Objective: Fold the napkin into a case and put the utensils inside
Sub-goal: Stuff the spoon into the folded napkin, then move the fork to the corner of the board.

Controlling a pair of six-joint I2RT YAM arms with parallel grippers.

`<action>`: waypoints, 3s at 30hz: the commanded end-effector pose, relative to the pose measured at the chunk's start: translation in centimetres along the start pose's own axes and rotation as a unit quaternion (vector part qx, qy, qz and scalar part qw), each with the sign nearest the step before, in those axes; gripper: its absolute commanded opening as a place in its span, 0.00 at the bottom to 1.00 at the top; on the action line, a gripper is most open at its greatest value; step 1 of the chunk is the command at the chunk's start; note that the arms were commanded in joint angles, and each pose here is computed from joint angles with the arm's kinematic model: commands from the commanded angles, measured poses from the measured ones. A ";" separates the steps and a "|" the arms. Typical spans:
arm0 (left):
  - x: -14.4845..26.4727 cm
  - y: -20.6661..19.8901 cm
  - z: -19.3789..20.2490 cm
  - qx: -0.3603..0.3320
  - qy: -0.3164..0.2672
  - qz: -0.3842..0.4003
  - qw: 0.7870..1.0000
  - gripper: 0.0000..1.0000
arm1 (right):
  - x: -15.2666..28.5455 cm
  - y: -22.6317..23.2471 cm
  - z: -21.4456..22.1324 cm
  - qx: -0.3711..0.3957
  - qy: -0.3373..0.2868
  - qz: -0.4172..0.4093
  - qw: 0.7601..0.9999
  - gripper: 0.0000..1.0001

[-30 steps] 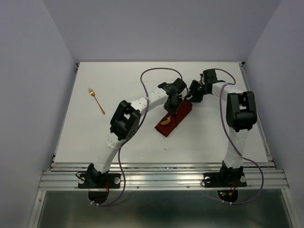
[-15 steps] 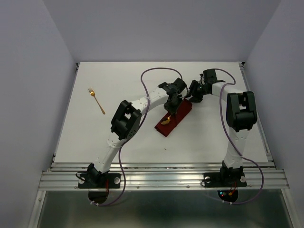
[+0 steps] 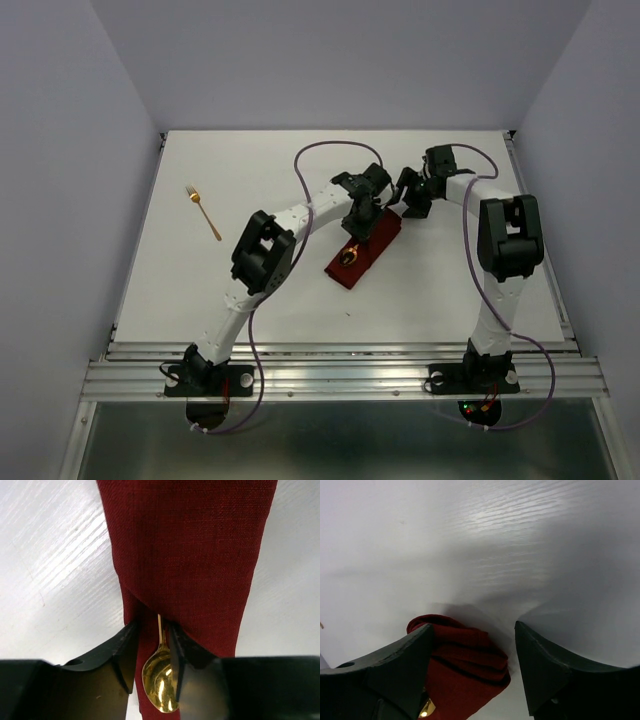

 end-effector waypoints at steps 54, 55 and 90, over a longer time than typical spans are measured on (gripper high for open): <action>5.6 38.0 -1.4 0.432 -0.154 -0.087 0.884 0.69 | 10.8 -1.8 2.2 -0.030 -0.090 0.052 0.994 0.94; 5.6 37.9 -2.0 0.422 -0.155 -0.089 0.889 0.69 | 10.8 -1.9 2.4 -0.031 -0.088 0.053 0.994 0.94; 6.3 43.7 -0.8 0.448 -0.189 -0.124 0.865 0.62 | 8.0 -0.3 4.5 -0.016 -0.036 0.047 0.998 0.95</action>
Point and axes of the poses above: each gripper's point midway between its finger pads, its own x axis back along the fingers, its own y axis along the line the jaws close on, z = x × y, the point moved 1 cm from there along x, back along the fingers, and after that the axes turned 13 degrees about x, right-handed, at the moved point
